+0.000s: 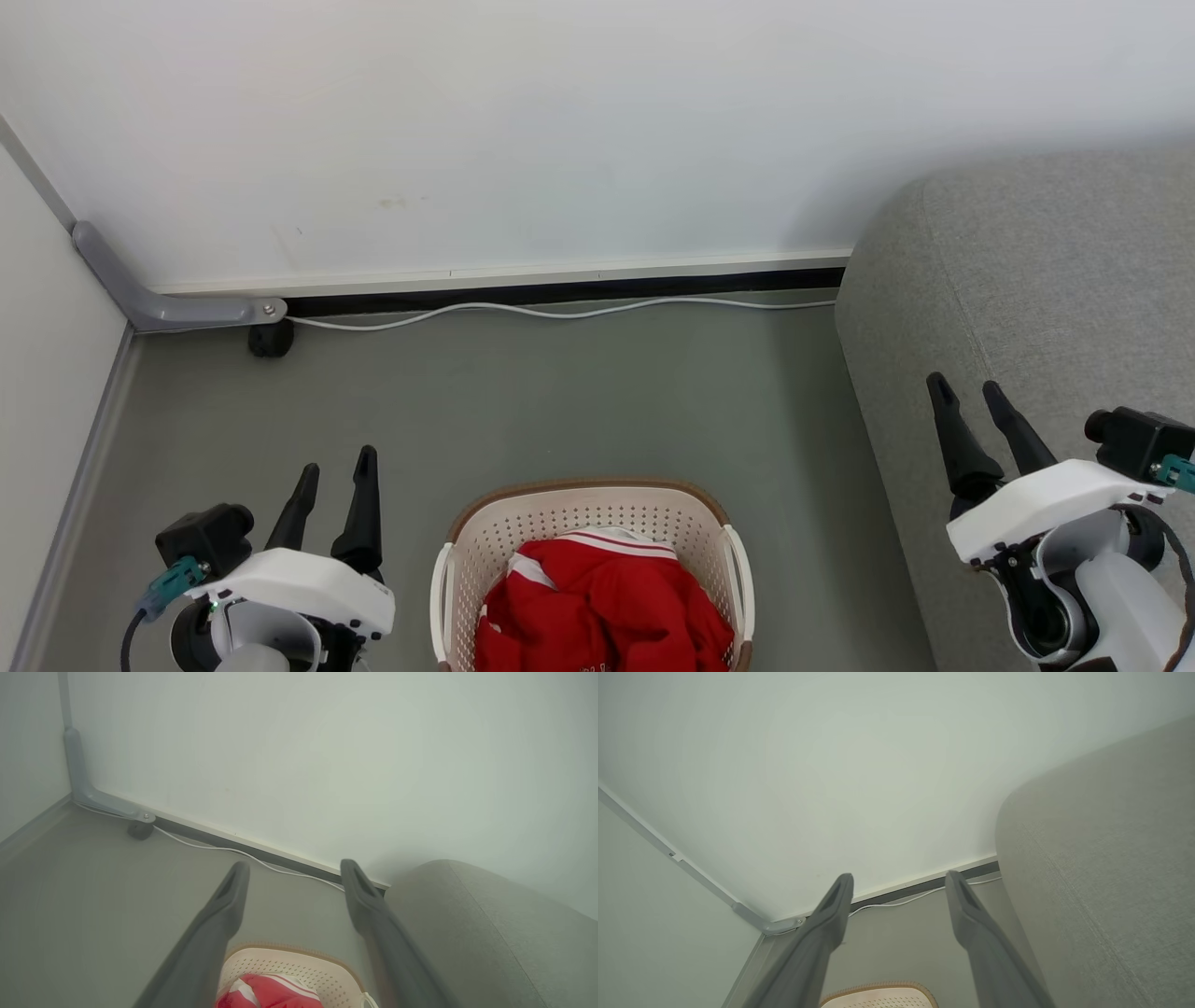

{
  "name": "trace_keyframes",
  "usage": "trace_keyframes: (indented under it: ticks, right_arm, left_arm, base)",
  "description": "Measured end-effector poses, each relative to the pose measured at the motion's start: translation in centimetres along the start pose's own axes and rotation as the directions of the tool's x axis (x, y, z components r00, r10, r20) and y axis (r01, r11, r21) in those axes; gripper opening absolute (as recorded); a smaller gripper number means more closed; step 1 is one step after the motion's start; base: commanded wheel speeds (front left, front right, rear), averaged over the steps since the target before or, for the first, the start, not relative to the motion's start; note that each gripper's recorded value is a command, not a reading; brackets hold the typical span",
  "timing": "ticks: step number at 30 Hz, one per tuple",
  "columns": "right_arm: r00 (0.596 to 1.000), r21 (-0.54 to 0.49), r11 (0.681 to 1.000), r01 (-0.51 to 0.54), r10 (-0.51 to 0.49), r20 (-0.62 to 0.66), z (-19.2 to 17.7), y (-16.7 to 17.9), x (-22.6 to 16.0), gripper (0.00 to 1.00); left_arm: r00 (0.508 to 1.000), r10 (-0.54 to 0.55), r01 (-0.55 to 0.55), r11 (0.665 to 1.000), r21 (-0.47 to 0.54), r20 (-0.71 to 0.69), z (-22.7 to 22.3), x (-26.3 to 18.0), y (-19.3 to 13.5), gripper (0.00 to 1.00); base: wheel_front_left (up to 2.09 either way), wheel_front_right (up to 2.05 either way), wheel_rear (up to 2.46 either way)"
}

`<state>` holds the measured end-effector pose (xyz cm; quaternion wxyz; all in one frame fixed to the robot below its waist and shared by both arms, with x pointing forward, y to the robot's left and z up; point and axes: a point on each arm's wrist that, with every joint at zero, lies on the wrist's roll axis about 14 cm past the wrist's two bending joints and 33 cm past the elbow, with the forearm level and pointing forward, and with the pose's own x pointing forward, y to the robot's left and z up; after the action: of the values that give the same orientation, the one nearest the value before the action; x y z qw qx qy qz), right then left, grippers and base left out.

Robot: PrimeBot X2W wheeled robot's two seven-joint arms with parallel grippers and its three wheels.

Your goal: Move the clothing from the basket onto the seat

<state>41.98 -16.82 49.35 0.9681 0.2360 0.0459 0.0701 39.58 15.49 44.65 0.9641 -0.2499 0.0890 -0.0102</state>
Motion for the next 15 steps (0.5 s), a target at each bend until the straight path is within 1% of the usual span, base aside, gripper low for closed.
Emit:
trace_keyframes:
  ticks: [8, 10, 15]
  right_arm:
    - [1.000, -0.104, 0.994, -0.023, 0.024, 0.007, 0.5, 0.2, 0.6, 1.00]
    - [1.000, -0.113, 0.993, -0.027, 0.028, 0.013, 0.7, 0.3, 0.7, 1.00]
    - [0.999, -0.173, 0.984, -0.041, 0.046, 0.022, 1.1, 0.5, 1.1, 1.00]
  left_arm:
    - [1.000, -0.016, 0.016, 0.995, 0.097, 0.003, 0.0, 0.4, -0.4, 1.00]
    - [1.000, -0.015, 0.015, 0.994, 0.109, 0.003, 0.0, 0.5, -0.4, 1.00]
    - [0.999, -0.033, 0.030, 0.985, 0.169, 0.014, 0.3, 0.9, -0.8, 1.00]
  base:
    - [0.00, 0.00, 0.00]
    - [0.00, 0.00, 0.00]
    - [0.00, 0.00, 0.00]
